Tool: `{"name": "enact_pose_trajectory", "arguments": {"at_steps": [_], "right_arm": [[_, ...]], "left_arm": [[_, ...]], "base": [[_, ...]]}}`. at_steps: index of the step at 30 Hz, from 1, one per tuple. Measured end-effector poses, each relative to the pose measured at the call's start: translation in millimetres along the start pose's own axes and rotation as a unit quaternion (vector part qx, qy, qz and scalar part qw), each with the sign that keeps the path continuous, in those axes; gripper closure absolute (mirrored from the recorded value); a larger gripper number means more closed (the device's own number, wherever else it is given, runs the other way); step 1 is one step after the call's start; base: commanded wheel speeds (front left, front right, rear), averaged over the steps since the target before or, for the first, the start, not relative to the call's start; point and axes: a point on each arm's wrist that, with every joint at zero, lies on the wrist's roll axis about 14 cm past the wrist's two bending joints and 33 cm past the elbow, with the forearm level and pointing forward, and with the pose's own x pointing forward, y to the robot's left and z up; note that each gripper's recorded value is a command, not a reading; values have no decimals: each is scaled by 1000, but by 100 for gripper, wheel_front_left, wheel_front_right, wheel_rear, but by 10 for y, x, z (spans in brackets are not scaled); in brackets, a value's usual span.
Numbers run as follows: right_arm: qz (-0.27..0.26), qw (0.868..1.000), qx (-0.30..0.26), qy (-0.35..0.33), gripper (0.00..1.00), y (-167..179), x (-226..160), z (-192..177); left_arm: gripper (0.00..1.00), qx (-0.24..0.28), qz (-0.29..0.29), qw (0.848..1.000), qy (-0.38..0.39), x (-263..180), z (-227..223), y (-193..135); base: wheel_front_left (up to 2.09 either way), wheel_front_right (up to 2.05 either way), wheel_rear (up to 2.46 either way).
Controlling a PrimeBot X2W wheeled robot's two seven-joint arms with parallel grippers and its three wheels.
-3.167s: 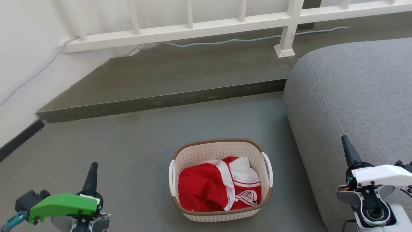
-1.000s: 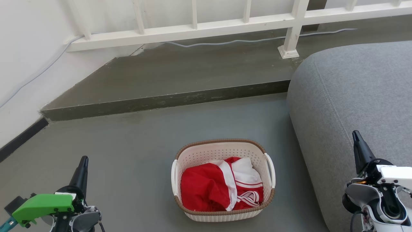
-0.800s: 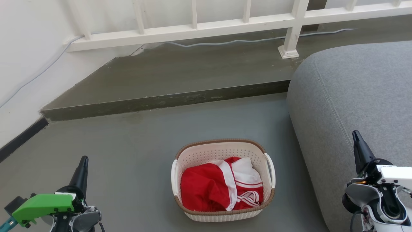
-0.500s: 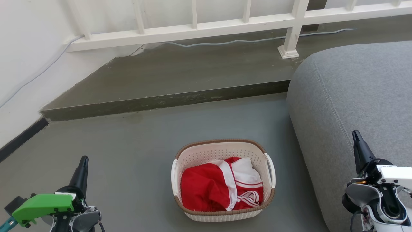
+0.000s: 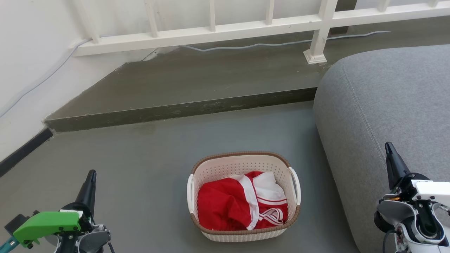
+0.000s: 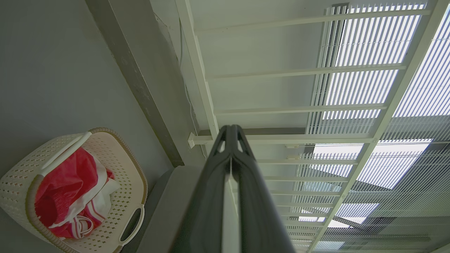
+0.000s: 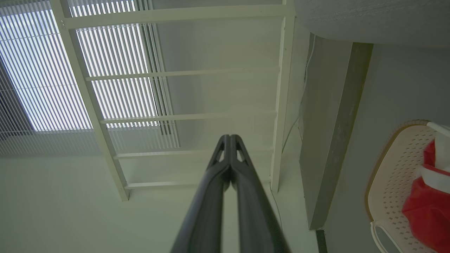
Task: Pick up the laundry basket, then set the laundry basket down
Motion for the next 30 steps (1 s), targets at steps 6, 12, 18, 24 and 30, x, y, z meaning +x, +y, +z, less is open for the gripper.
{"name": "enact_pose_trajectory", "arguments": {"at_steps": [6,12,18,24,30], "right_arm": [[0,1000,0,0,100,2,0,0],[1,1000,0,0,100,4,0,-1],[1,1000,0,0,100,5,1,-1],[1,1000,0,0,100,6,1,-1],[1,1000,0,0,100,7,1,-1]], "left_arm": [[100,0,0,1000,0,0,1,0],[100,0,0,1000,0,0,1,-1],[100,0,0,1000,0,0,2,-1],[100,0,0,1000,0,0,2,-1],[100,0,0,1000,0,0,2,-1]], "base": [[0,0,0],[0,0,0],[0,0,0],[0,0,0],[0,0,0]]}}
